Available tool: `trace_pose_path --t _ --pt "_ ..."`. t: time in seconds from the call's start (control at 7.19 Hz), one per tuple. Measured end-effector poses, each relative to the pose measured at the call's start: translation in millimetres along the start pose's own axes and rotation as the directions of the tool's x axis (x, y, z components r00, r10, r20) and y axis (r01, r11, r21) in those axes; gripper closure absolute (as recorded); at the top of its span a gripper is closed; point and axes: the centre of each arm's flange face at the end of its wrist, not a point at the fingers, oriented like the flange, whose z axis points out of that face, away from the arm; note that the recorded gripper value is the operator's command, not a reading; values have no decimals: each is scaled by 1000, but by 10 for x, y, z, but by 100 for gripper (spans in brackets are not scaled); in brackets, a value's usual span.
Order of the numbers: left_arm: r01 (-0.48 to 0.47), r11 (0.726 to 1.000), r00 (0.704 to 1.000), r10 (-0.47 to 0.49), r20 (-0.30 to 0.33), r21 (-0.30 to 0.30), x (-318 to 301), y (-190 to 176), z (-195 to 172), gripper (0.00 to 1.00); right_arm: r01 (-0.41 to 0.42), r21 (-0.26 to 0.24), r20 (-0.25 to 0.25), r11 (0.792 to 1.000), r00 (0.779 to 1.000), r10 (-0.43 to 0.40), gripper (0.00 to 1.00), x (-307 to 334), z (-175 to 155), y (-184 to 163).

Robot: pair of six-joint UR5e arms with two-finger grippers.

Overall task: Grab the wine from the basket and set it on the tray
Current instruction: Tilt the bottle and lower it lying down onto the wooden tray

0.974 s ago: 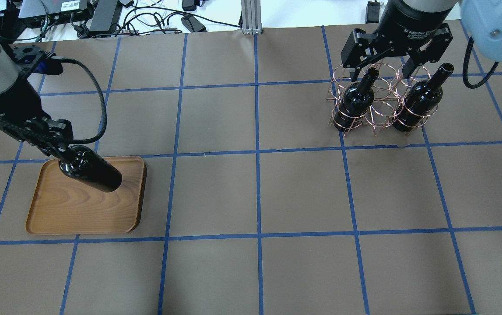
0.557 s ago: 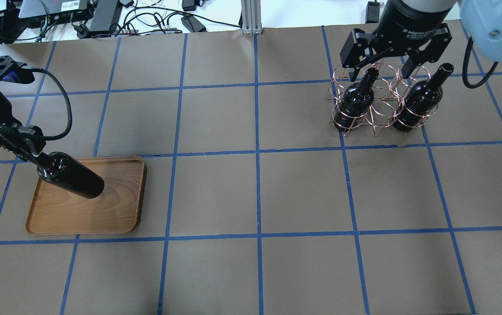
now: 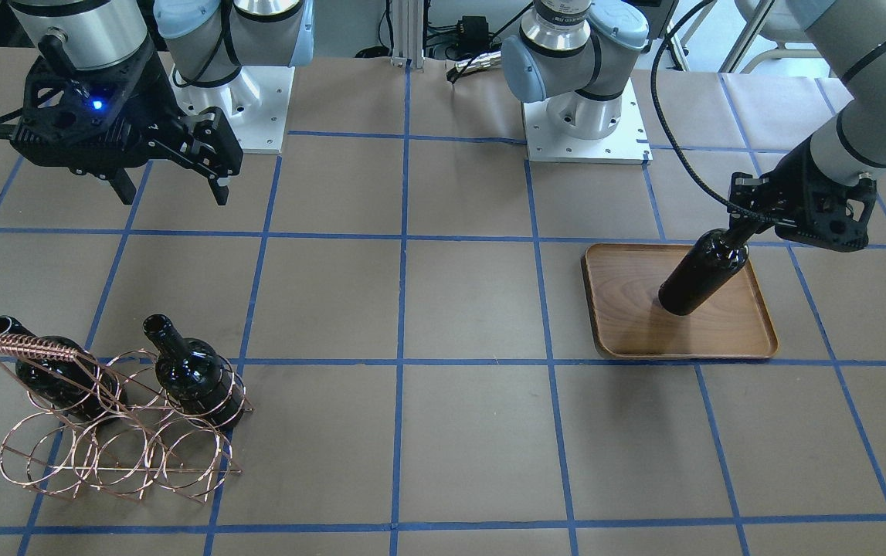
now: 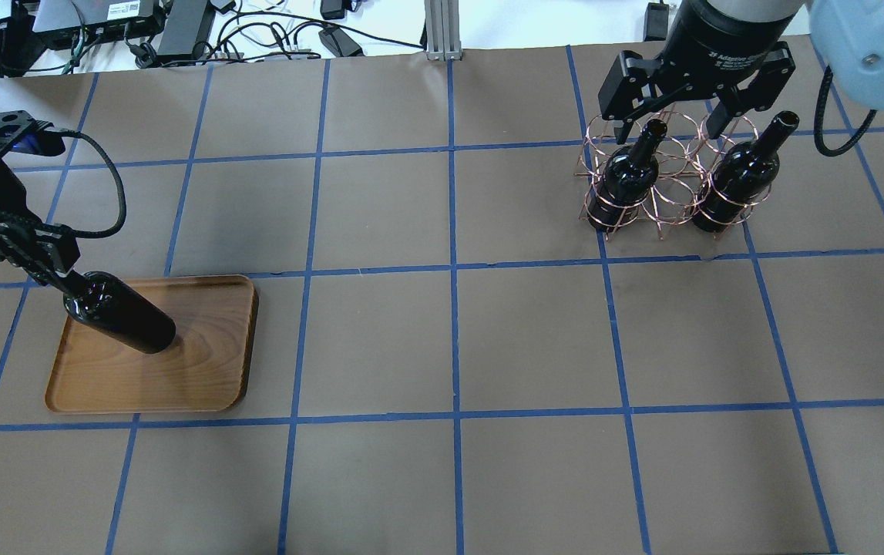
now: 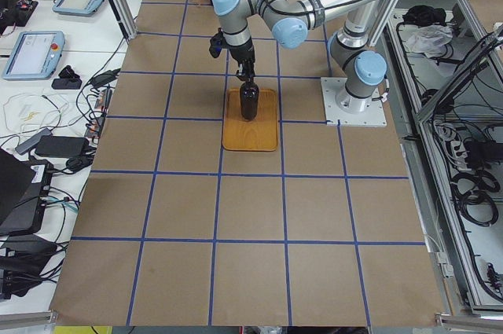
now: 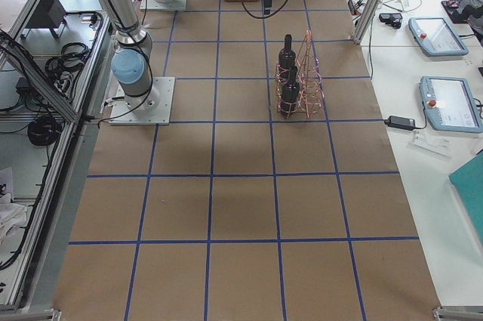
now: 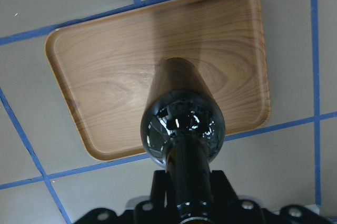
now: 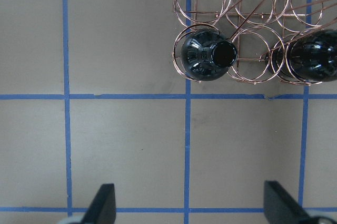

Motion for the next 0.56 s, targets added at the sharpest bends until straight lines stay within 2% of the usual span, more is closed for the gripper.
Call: trace_pose_path --t 0.14,0.42,0.56 --pt "1 1000 1000 -1 -2 -5 -15 -23 31 88 0 0 0 1000 1000 0 0 0 1 1" --pt "7 1000 1000 -7 -9 -15 -40 -51 84 9 0 -1 0 1000 1000 0 0 0 5 1" --pt "10 1000 1000 -10 -9 -14 -46 -41 76 0 0 -1 0 1000 1000 0 0 0 5 0"
